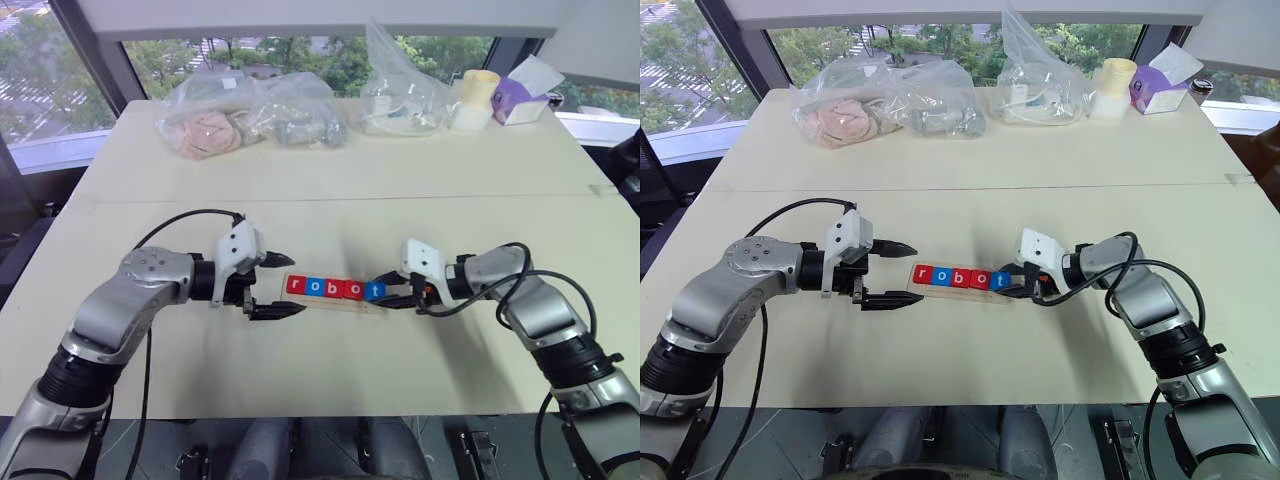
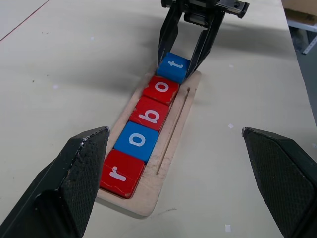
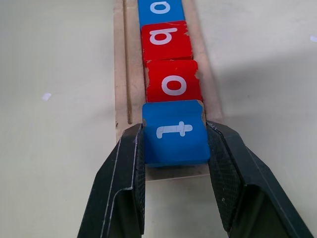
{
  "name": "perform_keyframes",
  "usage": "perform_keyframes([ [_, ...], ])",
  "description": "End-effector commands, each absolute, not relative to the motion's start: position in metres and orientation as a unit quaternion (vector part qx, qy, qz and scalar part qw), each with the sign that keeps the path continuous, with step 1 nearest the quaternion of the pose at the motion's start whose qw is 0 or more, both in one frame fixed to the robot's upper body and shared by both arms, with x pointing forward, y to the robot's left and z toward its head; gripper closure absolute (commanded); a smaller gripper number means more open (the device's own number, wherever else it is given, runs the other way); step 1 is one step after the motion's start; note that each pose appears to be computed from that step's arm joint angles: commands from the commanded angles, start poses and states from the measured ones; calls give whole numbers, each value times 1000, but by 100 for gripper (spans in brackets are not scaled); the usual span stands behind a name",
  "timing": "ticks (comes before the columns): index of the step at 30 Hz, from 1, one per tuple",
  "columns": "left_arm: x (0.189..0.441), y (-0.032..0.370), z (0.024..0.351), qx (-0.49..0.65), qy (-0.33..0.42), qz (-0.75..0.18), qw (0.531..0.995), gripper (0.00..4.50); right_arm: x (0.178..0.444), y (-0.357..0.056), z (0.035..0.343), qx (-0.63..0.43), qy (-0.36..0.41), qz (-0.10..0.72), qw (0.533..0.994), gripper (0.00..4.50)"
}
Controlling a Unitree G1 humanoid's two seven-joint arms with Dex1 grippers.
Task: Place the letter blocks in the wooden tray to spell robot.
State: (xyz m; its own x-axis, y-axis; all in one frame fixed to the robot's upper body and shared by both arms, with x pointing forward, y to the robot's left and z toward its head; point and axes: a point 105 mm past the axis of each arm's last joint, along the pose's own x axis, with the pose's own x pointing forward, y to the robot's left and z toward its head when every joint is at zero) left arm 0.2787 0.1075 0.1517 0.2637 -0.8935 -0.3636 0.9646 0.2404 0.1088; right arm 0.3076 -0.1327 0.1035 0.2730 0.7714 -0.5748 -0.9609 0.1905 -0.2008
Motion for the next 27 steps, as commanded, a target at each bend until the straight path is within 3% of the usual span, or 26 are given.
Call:
perform_keyframes([
  [1,278,106,161,166,96,-596,780,0,309,-132,107,-272,165,577,752,185],
  [4,278,106,161,166,95,-595,780,0,313,-133,109,-284,154,567,758,25],
  [5,278,106,161,166,95,-595,781,0,315,-132,113,-282,145,562,764,9],
  [13,278,106,161,163,95,-593,783,0,316,-145,141,-263,119,533,796,9],
  [27,282,106,161,158,95,-593,784,0,323,-167,125,-307,132,477,813,9],
])
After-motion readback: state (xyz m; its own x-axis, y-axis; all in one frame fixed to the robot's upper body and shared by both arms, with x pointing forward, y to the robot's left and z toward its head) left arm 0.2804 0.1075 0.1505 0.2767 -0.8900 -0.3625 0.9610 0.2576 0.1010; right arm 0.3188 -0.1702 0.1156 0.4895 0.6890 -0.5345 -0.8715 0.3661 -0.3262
